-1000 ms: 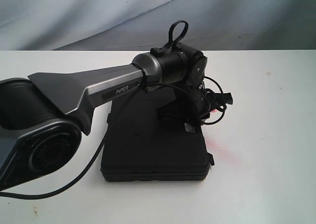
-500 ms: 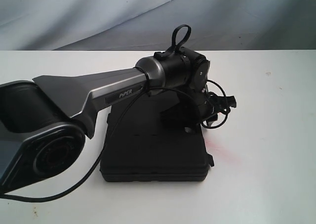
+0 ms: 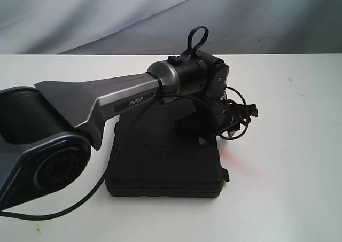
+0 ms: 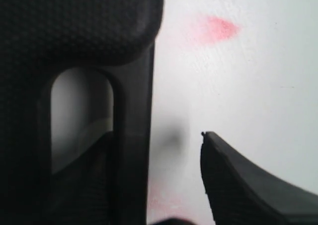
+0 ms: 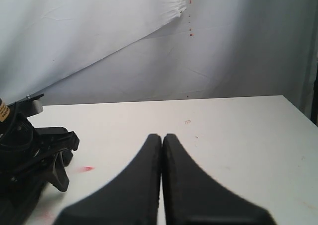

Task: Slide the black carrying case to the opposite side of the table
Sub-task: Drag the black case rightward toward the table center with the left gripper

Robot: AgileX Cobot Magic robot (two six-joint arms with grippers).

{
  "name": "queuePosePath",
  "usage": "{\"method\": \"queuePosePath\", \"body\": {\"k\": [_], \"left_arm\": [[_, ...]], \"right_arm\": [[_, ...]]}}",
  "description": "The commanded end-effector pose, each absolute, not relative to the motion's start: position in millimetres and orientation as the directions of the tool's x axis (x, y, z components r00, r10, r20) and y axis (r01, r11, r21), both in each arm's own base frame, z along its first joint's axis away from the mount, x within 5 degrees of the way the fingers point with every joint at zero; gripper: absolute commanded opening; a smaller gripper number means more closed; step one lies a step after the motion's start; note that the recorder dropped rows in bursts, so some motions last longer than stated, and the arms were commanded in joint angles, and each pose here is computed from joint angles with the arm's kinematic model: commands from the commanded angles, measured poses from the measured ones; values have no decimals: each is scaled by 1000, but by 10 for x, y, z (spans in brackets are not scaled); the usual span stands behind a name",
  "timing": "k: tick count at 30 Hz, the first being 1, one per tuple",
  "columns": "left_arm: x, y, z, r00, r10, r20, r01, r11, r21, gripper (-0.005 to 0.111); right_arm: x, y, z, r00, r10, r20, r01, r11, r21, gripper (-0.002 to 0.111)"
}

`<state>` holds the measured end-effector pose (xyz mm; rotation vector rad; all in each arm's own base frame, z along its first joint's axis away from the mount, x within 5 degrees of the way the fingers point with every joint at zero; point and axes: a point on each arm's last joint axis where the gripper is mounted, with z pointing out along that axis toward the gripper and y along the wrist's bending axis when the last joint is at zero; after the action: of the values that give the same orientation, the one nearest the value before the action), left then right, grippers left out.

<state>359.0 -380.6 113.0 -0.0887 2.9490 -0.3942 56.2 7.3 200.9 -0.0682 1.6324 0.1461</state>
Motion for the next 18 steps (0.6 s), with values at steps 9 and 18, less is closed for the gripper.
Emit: {"method": "queuePosePath", "body": {"k": [9, 18], "left_arm": [[3588, -3741, 1457, -974, -48, -219, 4, 973, -232, 50], [3580, -3711, 1738, -963, -49, -263, 20, 968, -252, 50]], "right_arm": [[559, 68, 2003, -60, 35, -998, -125, 991, 42, 0], [559, 68, 2003, -60, 35, -998, -125, 991, 42, 0]]}}
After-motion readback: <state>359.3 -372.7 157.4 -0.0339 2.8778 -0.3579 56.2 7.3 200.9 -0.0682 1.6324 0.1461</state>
